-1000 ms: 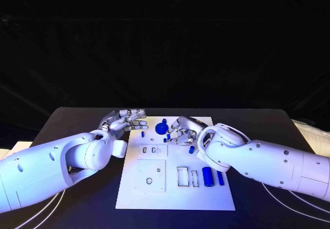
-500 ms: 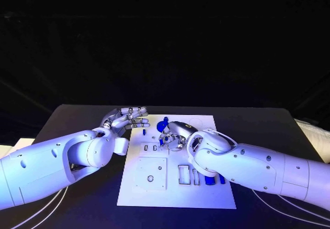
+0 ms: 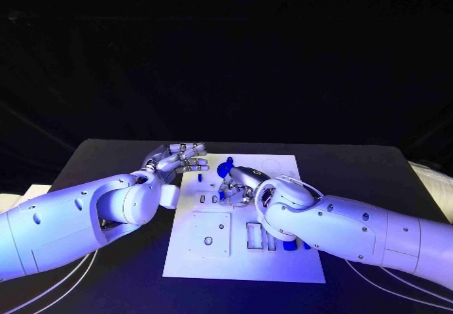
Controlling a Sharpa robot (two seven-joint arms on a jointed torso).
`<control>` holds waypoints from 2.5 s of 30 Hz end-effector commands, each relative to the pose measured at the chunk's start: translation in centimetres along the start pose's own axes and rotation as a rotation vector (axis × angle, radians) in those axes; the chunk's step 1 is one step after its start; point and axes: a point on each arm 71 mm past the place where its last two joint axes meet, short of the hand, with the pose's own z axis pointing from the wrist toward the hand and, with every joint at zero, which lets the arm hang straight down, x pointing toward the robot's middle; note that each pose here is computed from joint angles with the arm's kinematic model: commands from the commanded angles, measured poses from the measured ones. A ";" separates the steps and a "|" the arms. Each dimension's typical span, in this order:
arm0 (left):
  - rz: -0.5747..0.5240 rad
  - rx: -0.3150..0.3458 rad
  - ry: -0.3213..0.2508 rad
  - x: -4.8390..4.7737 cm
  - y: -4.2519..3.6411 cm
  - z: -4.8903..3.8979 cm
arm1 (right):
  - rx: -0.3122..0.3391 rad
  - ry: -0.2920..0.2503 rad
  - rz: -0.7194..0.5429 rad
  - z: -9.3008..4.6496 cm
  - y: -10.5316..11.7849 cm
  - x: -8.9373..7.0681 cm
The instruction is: Assemble the parts on the task board
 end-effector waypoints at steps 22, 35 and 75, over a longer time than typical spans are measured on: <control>-0.012 0.005 0.024 0.32 -0.09 -0.03 | 0.008 0.034 -0.040 0.1 -0.3 0.6; -0.011 -0.005 0.023 0.19 0.00 0.06 | -0.041 -0.041 -0.011 -0.3 0.3 0.2; 0.997 -0.462 0.199 0.13 -1.83 3.82 | -0.138 -0.347 0.404 -9.7 -8.2 -14.1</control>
